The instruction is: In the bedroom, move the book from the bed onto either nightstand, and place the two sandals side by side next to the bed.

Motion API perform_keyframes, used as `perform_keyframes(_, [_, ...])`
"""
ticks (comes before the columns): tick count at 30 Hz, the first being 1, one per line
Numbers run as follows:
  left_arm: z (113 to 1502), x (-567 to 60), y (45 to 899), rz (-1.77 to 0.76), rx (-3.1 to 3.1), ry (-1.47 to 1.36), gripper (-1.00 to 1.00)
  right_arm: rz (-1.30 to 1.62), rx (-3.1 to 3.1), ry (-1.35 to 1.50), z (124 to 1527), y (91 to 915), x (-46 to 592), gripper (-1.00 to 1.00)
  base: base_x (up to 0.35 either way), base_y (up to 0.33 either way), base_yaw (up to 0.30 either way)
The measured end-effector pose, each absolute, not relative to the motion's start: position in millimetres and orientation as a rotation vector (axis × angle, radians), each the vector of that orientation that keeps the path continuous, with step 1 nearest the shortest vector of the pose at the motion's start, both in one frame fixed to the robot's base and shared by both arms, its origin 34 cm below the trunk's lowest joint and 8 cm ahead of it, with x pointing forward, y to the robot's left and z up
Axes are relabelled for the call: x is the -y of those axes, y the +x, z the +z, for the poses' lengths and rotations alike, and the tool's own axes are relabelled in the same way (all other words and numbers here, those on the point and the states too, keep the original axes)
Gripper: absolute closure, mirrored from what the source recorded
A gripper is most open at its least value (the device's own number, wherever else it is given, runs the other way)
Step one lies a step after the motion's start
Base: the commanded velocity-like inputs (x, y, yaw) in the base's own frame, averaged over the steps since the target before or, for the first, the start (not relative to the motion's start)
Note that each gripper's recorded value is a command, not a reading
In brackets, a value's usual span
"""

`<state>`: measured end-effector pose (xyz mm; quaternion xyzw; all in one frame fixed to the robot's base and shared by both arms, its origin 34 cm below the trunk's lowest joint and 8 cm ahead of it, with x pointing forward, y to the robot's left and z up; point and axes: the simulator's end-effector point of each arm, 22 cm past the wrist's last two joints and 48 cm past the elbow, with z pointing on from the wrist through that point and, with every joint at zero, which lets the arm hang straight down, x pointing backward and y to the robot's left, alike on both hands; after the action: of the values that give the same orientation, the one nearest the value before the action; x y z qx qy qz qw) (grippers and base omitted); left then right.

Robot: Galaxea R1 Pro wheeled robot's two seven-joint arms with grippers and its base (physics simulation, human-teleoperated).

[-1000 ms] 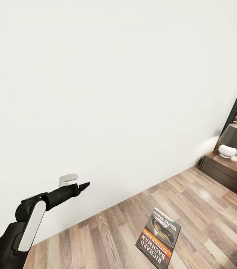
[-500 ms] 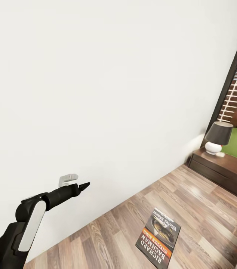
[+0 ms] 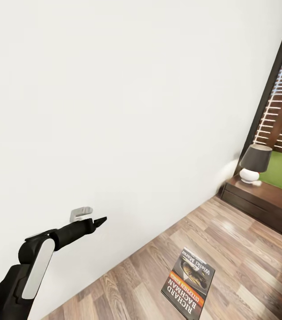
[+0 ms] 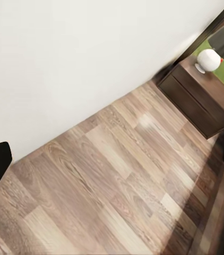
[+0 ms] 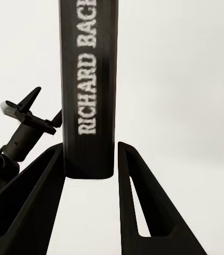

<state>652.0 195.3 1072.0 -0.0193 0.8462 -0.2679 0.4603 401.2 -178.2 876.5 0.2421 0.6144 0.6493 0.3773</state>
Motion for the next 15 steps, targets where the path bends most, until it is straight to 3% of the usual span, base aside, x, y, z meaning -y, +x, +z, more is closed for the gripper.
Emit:
perform_keyframes(7, [1072.0,-195.3,652.1,-0.660,-2.082,-0.047,-1.00,1.660,-1.572,0.618,876.4,401.0,178.0,1.00,0.221,0.112,-0.216])
perform_keyframes(15, [1071.9,-195.1,652.2,-0.662,-2.082,-0.047,-1.00,1.661,-1.574,0.617,876.2,401.0,177.7,1.00,0.060,0.030,-0.251])
